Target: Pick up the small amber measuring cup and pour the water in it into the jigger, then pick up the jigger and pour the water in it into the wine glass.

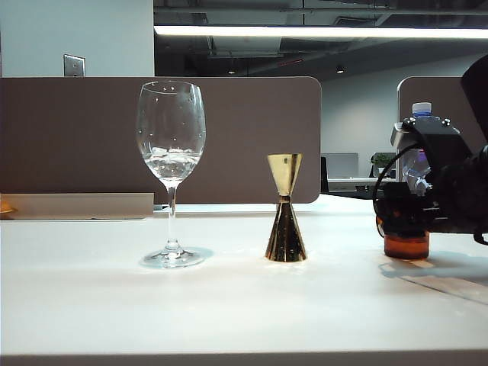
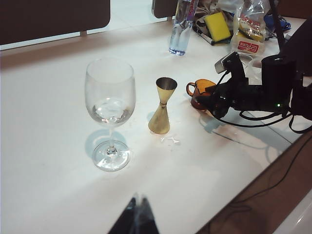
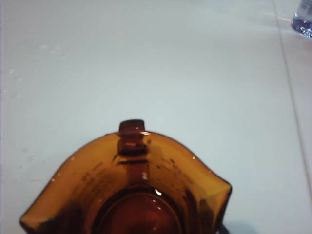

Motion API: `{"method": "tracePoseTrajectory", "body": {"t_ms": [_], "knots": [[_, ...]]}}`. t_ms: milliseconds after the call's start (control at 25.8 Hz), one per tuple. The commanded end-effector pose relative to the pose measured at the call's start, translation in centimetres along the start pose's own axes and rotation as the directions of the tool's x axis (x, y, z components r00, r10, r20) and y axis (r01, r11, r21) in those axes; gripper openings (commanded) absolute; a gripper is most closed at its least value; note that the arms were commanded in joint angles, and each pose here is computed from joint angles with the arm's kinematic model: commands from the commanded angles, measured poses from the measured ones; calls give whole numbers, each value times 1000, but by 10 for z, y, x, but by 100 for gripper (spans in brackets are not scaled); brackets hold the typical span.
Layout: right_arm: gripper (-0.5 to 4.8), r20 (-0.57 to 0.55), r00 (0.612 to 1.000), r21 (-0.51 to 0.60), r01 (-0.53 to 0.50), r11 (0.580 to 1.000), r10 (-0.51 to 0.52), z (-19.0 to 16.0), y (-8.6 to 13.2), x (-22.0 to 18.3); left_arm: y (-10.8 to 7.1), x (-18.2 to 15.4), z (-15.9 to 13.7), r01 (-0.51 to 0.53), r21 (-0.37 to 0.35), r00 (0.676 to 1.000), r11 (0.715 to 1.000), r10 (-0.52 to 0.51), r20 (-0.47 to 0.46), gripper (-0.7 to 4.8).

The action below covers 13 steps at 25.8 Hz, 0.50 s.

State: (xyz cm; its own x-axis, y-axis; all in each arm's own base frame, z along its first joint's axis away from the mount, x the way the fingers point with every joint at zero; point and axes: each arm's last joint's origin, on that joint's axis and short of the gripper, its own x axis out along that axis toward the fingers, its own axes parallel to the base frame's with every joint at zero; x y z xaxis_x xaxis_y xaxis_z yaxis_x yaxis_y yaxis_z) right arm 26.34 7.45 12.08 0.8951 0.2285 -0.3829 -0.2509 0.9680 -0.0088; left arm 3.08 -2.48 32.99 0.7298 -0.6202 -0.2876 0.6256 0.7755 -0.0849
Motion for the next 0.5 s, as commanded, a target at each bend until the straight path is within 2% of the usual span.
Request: {"method": "tracePoseTrajectory", "body": {"t_ms": [39,503], "knots": [[310,15,1000,-1,-2,1000,2,-1,0,-1,0,-1,2,2,5,1000,1000,-2,12,-2],[305,69,998,34,-6,999,4,-5,0,6,0,-1,2,2,5,1000,1000,-2,12,-2]]}}
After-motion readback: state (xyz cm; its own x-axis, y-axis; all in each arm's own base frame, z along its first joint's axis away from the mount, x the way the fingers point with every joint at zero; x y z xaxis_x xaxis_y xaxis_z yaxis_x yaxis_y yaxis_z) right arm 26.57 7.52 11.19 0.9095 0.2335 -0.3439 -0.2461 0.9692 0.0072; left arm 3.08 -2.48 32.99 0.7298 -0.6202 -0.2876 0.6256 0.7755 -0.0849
